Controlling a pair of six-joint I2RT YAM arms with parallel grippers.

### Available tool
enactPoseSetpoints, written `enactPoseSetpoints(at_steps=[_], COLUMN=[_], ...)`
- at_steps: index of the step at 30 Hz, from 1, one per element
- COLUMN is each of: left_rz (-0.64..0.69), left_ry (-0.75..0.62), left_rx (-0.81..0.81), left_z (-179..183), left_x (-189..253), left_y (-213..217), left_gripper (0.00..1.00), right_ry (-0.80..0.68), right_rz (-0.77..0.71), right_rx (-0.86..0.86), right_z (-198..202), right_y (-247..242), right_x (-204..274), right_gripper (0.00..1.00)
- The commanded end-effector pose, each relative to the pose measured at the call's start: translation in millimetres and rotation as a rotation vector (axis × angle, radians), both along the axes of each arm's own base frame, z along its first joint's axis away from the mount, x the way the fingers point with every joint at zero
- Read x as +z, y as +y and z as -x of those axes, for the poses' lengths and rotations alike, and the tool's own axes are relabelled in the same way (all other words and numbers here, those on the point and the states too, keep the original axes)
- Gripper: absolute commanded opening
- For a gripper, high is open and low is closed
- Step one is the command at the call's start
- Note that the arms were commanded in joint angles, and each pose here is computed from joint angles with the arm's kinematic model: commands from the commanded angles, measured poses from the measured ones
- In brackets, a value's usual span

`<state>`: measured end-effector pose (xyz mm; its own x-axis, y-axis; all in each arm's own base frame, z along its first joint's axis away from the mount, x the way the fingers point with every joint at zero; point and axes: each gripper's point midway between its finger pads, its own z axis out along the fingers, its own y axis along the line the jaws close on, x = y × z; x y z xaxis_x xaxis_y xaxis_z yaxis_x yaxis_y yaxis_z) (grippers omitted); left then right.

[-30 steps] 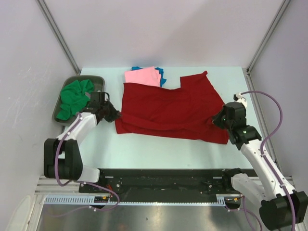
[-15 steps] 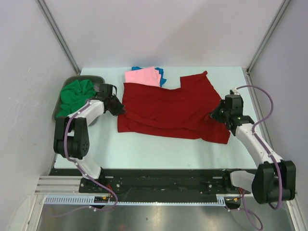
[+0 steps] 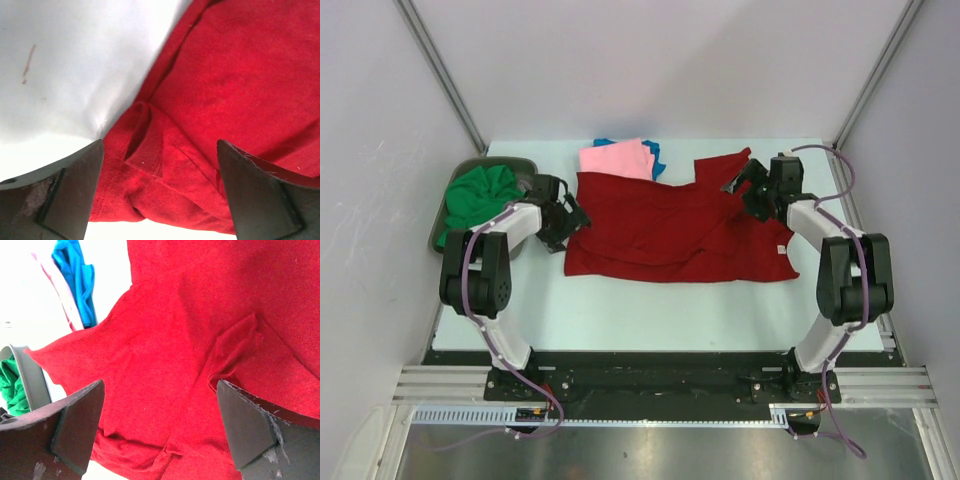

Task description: Fold and stack the t-shirts

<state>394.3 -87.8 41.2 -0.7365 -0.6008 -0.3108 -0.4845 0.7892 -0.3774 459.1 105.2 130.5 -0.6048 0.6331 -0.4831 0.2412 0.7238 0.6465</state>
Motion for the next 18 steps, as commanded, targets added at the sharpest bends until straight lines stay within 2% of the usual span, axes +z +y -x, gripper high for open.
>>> enactPoseSetpoints(at_steps=[1, 3, 4, 6, 7, 9, 10, 12, 13, 14, 16, 18], left_rz=[-0.053, -0.045, -0.037, -0.019, -0.010, -0.010, 0.011, 0.049, 0.089, 0.095, 0.120, 0.124], left_ry=[-0.001, -0.038, -0.062, -0.111, -0.141, -0.079, -0.092, -0.041, -0.062, -0.022, -0.002, -0.001], left_rx=[0.040, 0.045, 0.040, 0.025, -0.001, -0.037, -0.072, -0.078, -0.081, -0.074, -0.033, 0.013], left_z=[-1.0, 12.1, 17.6, 42.6, 53.8, 85.8, 98.4, 128.9, 138.5, 157.3, 176.0, 181.7], left_x=[12.0, 27.1, 34.1, 48.5, 60.2, 44.0, 47.8, 26.9, 30.0, 11.5, -3.9, -11.8], left_y=[9.4, 10.8, 8.9, 4.8, -3.6, -12.3, -24.3, -33.4, -44.2, -43.8, -44.8, -40.5], left_gripper=[1.00, 1.00, 1.00, 1.00, 1.00, 1.00, 1.00, 1.00, 1.00, 1.00, 1.00, 1.00], right_ry=[-0.074, -0.097, -0.171, -0.155, -0.190, -0.126, -0.116, -0.052, -0.001, -0.007, 0.031, 0.001], right_rz=[0.021, 0.151, 0.180, 0.284, 0.305, 0.371, 0.378, 0.389, 0.383, 0.369, 0.346, 0.332], right_rx=[-0.030, -0.066, -0.081, -0.122, -0.135, -0.155, -0.152, -0.162, -0.159, -0.164, -0.145, -0.156], right_z=[-18.7, -5.2, 5.4, 29.1, 43.4, 70.1, 85.0, 108.9, 122.7, 133.8, 153.6, 167.6], right_y=[-9.6, -26.2, -31.0, -42.1, -43.9, -51.8, -49.8, -54.1, -54.5, -55.3, -51.1, -51.8], right_x=[24.2, 35.2, 69.3, 78.7, 100.1, 93.4, 91.2, 76.9, 56.2, 58.2, 36.1, 38.1], right_gripper=[1.00, 1.00, 1.00, 1.00, 1.00, 1.00, 1.00, 1.00, 1.00, 1.00, 1.00, 1.00])
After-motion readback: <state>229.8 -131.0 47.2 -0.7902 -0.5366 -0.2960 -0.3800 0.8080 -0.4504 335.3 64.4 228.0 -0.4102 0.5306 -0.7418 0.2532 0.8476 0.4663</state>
